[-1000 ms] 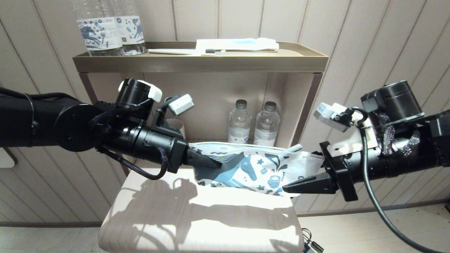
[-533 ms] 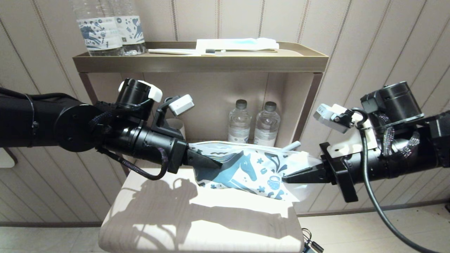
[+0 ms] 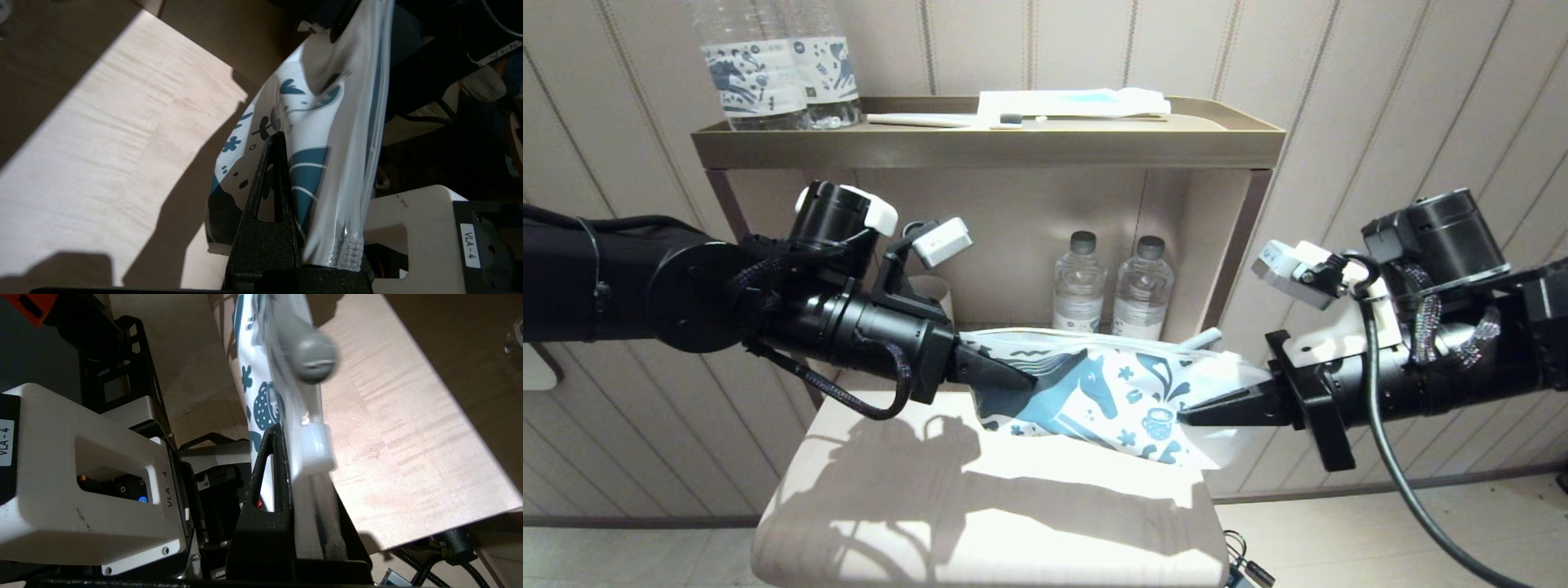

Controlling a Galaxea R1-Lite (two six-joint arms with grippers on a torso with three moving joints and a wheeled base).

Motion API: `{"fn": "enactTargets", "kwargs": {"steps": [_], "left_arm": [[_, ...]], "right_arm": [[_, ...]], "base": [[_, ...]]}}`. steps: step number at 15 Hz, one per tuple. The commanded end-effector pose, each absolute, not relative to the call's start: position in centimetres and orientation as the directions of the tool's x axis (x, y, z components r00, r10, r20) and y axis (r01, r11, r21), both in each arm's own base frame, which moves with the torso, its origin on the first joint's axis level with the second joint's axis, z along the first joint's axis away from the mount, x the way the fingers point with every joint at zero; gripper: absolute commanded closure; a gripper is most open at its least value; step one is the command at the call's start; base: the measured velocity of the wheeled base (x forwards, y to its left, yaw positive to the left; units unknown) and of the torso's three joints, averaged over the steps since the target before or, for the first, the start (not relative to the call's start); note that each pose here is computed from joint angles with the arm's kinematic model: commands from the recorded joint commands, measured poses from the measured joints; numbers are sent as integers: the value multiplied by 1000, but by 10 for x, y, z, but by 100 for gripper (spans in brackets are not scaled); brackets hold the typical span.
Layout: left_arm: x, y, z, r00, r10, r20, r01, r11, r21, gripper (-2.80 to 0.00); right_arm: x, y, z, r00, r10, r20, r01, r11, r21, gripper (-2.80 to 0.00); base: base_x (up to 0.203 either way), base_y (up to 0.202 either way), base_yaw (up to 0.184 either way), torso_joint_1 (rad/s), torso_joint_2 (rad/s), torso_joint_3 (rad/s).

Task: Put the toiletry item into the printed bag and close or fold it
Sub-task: Hand it to the other hand

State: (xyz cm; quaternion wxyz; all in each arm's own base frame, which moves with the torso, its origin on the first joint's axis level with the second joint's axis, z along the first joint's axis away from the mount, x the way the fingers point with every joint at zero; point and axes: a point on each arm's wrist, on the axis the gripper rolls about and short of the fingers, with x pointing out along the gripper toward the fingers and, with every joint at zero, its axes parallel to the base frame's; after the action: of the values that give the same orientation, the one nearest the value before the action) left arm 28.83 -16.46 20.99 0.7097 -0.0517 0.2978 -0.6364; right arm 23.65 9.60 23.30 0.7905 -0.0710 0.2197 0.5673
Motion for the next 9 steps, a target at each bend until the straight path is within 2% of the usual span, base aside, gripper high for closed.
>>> {"fn": "enactTargets", "kwargs": {"steps": [1,3,9], "left_arm": [[292,-150,216,56,-936,-346,875,213,-434,0],[297,-137,224,101,-938,-332,877,241,-414,0],[297,-137,219,94,-936,-340,877,239,-416,0]], "right_arm": [[236,95,233,257,866,-428,-930,342,133,0],[235,95,233,259,866,-428,-930,344,133,0],[236,95,232,260,865,-428,-929,345,134,0]], "base": [[0,0,0,0,0,0],[0,0,0,0,0,0],[0,0,0,0,0,0]]}}
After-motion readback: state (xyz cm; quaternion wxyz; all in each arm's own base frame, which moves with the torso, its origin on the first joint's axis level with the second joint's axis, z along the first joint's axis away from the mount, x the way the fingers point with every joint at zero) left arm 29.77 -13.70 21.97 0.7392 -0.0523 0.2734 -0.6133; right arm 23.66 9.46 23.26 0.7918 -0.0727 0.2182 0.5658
